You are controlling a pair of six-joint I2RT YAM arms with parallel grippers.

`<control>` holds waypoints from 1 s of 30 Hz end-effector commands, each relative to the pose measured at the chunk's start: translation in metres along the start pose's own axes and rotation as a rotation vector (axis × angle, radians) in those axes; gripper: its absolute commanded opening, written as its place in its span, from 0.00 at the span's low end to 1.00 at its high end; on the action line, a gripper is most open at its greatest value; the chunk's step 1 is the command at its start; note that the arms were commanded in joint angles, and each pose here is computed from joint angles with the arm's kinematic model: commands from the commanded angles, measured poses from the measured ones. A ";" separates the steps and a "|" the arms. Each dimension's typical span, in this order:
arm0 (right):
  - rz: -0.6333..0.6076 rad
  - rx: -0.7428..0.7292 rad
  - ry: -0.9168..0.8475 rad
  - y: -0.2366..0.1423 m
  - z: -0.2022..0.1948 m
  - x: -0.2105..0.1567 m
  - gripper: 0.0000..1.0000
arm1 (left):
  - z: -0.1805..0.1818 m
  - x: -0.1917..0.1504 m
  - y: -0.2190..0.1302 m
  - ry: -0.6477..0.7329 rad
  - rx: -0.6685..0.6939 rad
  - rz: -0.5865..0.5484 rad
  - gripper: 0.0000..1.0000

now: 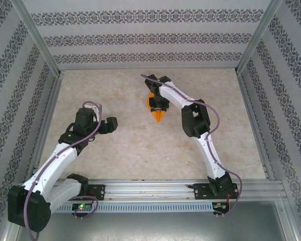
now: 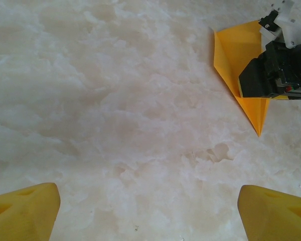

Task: Fold a paper plane with a square sheet of paper (fold left side to right side)
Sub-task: Place the paper plane at the center of the table.

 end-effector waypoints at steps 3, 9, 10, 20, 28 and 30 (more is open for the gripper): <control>0.010 -0.011 0.013 -0.004 -0.004 -0.005 0.39 | -0.002 0.013 -0.011 0.009 0.014 -0.038 0.92; -0.019 0.002 0.012 -0.020 -0.004 -0.005 0.38 | -0.002 0.014 -0.011 0.013 0.014 -0.035 0.92; -0.022 0.005 0.009 -0.022 -0.004 -0.005 0.38 | -0.002 0.014 -0.012 0.013 0.014 -0.036 0.92; -0.050 0.013 -0.012 -0.038 0.000 -0.008 0.38 | -0.002 0.013 -0.014 0.009 0.013 -0.040 0.92; -0.064 0.004 -0.023 -0.051 0.000 -0.012 0.39 | -0.003 0.014 -0.014 0.002 0.000 -0.043 0.92; -0.074 0.003 -0.028 -0.058 0.000 -0.014 0.39 | -0.003 0.014 -0.014 0.000 -0.001 -0.045 0.92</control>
Point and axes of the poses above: each hand's point on the last joint's axis, 136 mm out from that joint toward the fingers, its own y axis out along the fingers, its own z axis along the line the jaws close on, x = y × z, the point moved 10 cm from there along -y, back along the fingers, and after that the axes turned 5 degrees about -y, right-handed, at the moved point
